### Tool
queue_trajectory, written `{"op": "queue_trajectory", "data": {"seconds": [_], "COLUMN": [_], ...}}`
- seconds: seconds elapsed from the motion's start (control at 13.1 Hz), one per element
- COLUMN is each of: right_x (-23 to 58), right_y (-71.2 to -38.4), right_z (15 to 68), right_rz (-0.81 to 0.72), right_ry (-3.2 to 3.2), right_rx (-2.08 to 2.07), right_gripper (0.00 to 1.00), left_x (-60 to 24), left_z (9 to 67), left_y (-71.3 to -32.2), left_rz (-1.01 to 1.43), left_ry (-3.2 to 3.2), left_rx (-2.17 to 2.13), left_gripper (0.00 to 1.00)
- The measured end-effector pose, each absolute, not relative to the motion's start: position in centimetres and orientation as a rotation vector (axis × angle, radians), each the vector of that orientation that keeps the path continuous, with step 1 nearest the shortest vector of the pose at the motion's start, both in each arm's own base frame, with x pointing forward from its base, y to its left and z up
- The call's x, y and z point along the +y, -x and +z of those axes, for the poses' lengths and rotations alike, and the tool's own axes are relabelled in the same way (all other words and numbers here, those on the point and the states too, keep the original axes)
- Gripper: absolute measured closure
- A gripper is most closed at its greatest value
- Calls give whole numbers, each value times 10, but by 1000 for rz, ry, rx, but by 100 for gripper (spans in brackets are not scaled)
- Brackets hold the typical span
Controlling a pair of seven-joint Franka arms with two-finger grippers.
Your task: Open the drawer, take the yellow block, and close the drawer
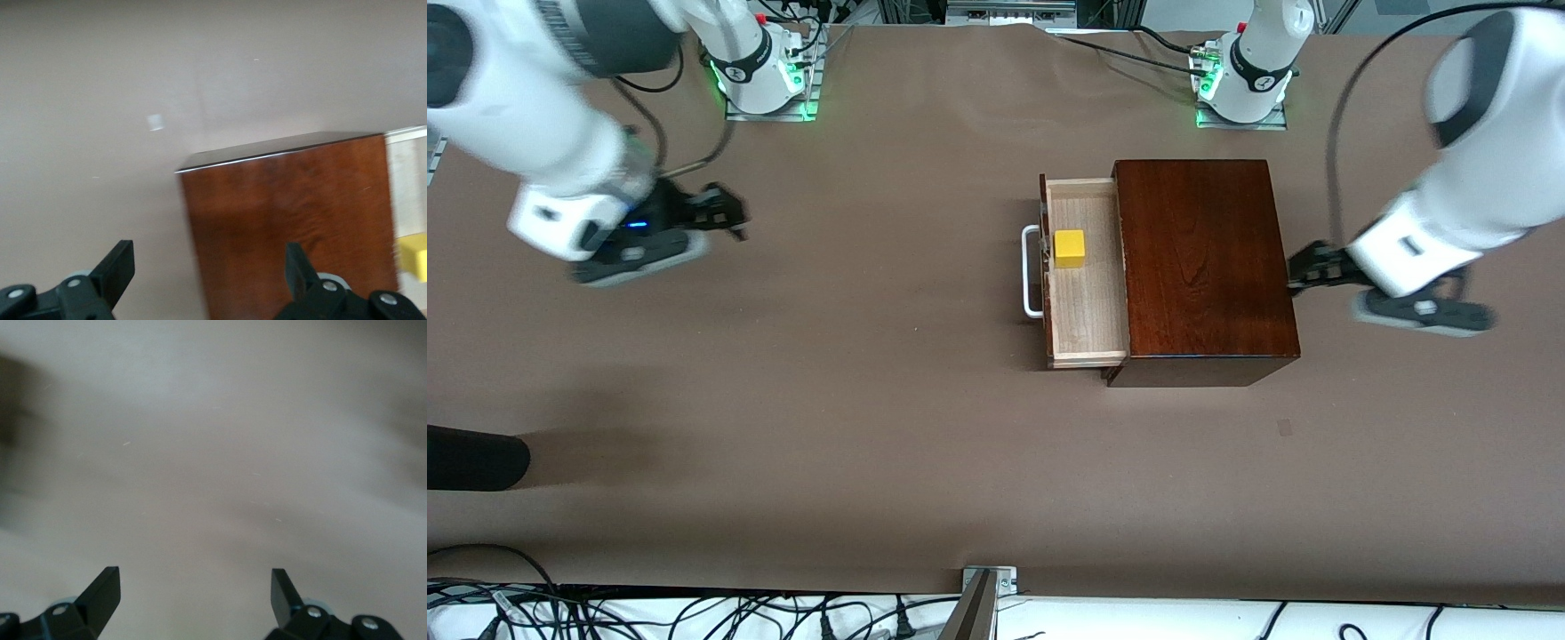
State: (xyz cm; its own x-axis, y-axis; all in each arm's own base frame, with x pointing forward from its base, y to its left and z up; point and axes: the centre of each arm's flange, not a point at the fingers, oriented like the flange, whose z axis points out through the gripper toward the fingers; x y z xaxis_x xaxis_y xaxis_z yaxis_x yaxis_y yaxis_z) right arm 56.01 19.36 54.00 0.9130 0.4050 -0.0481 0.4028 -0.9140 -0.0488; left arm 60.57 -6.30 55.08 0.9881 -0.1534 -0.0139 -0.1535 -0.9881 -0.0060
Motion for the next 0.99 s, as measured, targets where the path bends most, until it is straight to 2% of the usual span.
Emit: {"op": "queue_trajectory", "data": {"seconds": [0.23, 0.53, 0.99], "right_x": [302, 456, 599], "right_y": [-517, -461, -436], "right_z": [534, 506, 430], "right_rz": [80, -66, -202], "right_ry": [2917, 2755, 2475], "right_rx": [-1029, -1472, -1930], "right_gripper": [0, 0, 0], "left_x": [-27, -17, -25], "left_z": [573, 583, 582], "left_y": [-577, -552, -549], "left_rz": [-60, -79, -71], "left_ry": [3117, 3124, 3124], "left_rx": [172, 123, 141], "left_gripper": [0, 0, 0]}}
